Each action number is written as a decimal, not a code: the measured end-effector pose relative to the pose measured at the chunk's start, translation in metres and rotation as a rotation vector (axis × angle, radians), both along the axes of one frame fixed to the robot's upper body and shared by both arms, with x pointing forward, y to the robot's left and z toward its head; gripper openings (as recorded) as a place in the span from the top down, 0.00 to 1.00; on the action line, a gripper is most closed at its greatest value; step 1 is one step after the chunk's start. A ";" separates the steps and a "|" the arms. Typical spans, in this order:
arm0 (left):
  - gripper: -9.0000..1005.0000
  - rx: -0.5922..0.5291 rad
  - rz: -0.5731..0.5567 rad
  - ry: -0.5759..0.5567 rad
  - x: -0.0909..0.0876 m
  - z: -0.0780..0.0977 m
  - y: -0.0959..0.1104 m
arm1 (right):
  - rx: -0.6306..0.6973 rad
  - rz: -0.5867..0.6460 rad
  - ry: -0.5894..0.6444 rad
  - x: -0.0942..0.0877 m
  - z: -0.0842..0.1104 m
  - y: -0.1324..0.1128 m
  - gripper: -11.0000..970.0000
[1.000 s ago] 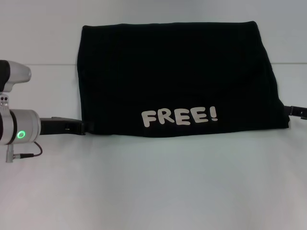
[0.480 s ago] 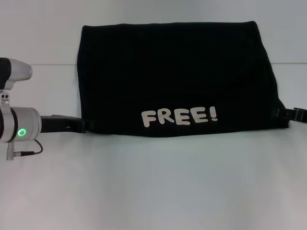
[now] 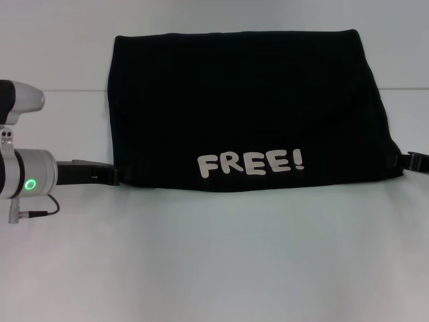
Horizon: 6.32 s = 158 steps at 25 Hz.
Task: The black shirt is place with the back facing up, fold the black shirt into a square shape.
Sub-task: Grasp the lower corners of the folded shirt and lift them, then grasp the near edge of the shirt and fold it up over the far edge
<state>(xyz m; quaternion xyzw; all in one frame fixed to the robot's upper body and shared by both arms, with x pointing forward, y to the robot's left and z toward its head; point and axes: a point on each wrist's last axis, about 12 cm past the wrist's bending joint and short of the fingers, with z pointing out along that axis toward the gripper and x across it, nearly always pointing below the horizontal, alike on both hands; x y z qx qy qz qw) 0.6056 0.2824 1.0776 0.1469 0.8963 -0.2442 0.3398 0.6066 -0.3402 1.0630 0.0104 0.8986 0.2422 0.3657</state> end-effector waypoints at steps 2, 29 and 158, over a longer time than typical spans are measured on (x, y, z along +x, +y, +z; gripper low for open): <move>0.99 0.000 0.001 0.001 0.000 0.000 0.000 | -0.002 -0.001 0.001 0.000 -0.001 0.000 0.70; 0.99 -0.078 -0.061 0.036 -0.030 0.014 0.028 | 0.106 0.074 -0.021 -0.058 -0.001 -0.037 0.95; 0.94 0.390 0.090 -0.339 0.091 0.051 -0.034 | -0.213 -0.003 -0.247 0.087 0.071 0.037 0.95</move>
